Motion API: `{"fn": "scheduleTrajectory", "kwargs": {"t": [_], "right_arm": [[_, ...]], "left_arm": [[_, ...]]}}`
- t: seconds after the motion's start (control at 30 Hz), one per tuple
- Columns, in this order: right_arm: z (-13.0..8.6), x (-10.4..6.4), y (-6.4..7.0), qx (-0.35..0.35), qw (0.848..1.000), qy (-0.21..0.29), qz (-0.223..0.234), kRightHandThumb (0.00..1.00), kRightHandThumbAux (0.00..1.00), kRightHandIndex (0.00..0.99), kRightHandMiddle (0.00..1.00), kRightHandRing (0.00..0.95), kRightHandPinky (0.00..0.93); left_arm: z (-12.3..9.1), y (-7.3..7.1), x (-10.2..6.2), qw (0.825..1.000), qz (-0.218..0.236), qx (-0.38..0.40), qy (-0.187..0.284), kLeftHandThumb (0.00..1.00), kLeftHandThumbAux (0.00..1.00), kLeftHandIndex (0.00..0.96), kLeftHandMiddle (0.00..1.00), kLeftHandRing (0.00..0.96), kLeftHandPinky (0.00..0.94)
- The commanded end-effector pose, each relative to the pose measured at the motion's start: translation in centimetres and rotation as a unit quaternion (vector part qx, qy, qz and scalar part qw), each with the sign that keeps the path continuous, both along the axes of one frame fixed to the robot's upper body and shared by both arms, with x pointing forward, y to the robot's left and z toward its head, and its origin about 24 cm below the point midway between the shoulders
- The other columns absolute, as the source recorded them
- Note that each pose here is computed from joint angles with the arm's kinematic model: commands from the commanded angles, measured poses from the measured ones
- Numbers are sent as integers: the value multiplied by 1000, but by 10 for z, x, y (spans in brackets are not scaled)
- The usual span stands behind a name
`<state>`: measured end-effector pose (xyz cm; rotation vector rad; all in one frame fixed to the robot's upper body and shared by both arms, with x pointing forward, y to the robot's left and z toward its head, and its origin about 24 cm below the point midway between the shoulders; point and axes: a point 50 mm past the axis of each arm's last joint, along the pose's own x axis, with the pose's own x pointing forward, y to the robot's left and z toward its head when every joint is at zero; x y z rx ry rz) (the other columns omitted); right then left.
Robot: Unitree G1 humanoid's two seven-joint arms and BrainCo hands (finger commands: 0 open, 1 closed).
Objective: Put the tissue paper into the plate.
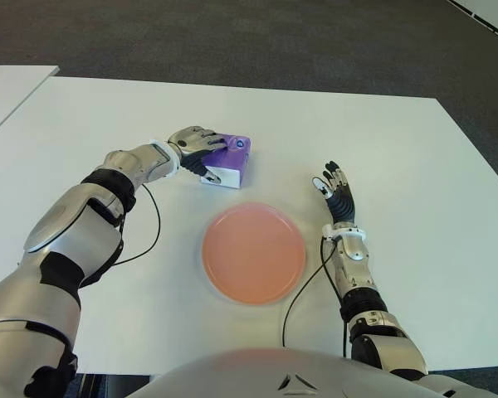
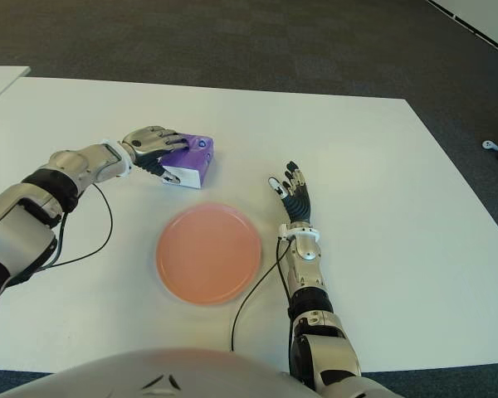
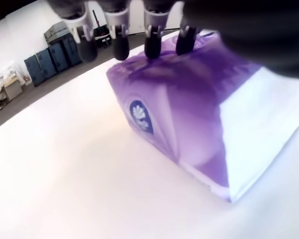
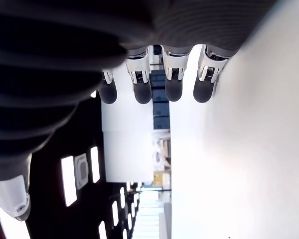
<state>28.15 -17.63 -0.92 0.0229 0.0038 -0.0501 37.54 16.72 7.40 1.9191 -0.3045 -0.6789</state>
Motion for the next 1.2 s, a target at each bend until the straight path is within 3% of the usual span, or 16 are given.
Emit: {"fn": "scheduleTrajectory", "kwargs": {"t": [0.03,0.57,1.2], "right_arm": [[-45,-31,1,19,993,116,0,67,569,0,27,0,0],[-45,-33,2,23,993,114,10,58,575,5,32,0,0],[-47,-36,1,3,993,118,17,66,598,0,17,0,0]], "left_arm": [[-15,4,-5,999,2,35,13,29,178,0,0,0,0],[-13,1,-5,999,-13,30,-11,33,175,0,0,0,0],[11,-5,-8,991,-75,-79,-78,40,240,0,0,0,0]]}}
